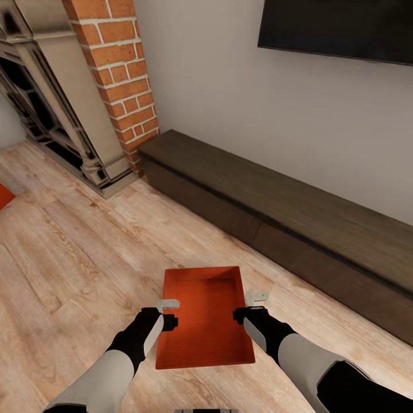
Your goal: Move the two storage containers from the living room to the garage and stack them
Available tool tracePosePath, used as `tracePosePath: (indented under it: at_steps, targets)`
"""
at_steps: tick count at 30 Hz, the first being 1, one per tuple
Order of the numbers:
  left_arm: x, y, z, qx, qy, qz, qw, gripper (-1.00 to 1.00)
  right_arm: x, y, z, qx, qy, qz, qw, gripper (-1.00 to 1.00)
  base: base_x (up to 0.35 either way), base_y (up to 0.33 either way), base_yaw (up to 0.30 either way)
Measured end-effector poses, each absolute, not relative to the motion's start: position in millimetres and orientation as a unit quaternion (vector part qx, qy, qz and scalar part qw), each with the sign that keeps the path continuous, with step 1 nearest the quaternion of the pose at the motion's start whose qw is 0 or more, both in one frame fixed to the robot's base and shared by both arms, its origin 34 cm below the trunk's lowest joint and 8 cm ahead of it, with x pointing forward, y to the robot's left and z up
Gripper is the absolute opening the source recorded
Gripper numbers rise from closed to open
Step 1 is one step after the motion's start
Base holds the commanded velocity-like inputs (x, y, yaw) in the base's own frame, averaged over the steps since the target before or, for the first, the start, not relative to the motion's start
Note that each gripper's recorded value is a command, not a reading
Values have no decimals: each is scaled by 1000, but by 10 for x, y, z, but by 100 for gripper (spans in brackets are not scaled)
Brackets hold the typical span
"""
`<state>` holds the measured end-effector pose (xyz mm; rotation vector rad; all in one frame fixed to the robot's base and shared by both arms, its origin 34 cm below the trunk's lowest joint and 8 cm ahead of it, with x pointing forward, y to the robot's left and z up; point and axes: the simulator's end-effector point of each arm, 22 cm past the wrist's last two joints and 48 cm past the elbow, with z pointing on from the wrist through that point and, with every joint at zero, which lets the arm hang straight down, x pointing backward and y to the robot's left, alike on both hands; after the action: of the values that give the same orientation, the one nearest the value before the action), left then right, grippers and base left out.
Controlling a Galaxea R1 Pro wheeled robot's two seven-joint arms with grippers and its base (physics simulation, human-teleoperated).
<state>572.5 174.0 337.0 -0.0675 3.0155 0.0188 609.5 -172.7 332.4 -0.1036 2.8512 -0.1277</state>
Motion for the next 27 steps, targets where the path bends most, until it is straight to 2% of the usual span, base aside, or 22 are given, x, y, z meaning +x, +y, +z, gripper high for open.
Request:
tracePosePath:
  at_steps: [27]
  targets:
    - [5724, 1759, 3085, -23, 997, 7, 69, 100, 6047, -1770, 3015, -36, 988, -47, 143, 100, 0, 0, 0]
